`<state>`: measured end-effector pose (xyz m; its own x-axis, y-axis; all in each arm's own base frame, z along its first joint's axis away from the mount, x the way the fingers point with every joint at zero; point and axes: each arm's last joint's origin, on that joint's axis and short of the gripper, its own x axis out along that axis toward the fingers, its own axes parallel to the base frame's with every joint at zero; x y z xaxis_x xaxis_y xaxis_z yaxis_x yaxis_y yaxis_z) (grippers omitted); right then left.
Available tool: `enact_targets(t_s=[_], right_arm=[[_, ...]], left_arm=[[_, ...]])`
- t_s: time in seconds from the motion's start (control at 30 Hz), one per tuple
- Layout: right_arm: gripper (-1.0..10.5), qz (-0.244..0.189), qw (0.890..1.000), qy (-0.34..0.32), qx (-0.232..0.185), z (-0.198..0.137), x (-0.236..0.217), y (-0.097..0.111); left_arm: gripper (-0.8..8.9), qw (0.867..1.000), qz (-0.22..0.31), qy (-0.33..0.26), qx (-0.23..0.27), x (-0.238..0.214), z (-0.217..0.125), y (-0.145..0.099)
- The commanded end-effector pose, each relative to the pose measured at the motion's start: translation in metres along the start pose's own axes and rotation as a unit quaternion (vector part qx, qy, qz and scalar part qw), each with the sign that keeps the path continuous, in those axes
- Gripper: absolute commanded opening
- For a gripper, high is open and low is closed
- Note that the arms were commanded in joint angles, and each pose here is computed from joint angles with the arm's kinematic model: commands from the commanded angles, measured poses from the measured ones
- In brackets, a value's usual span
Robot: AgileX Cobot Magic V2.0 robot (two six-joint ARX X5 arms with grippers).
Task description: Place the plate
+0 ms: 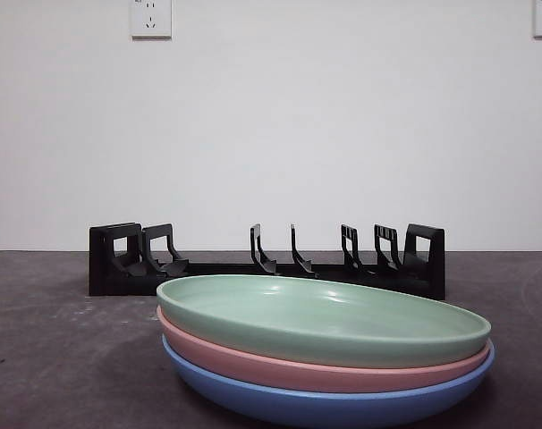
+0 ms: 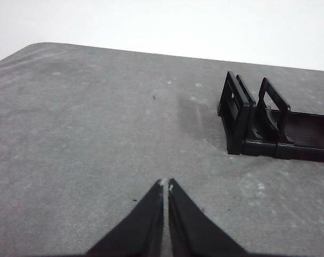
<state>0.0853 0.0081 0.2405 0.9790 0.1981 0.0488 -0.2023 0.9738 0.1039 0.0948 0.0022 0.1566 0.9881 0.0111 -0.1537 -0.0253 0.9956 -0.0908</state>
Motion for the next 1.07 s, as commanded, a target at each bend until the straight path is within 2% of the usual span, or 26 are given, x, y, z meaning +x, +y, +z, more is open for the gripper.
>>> enact_targets(t_s=[0.03,0.17,0.27,0.53,1.07], right_arm=[[0.2,-0.040,0.999,0.007,-0.018,-0.018,0.003,-0.008],[0.2,-0.118,0.992,0.026,-0.028,-0.042,0.003,-0.018],[0.2,-0.132,0.990,0.036,-0.034,-0.057,0.003,-0.021],[0.2,-0.138,0.985,0.101,-0.024,-0.089,0.003,-0.026],[0.2,-0.132,0.987,0.090,-0.036,-0.087,0.003,-0.026]], left_arm=[[0.12,1.000,0.001,0.011,0.003,0.002,-0.006,0.000],[0.12,1.000,0.001,0.011,0.003,0.002,-0.006,0.000],[0.12,1.000,0.001,0.011,0.003,0.002,-0.006,0.001],[0.12,1.000,0.001,0.011,0.003,0.002,-0.006,0.001],[0.12,1.000,0.001,0.011,0.003,0.002,-0.006,0.001]])
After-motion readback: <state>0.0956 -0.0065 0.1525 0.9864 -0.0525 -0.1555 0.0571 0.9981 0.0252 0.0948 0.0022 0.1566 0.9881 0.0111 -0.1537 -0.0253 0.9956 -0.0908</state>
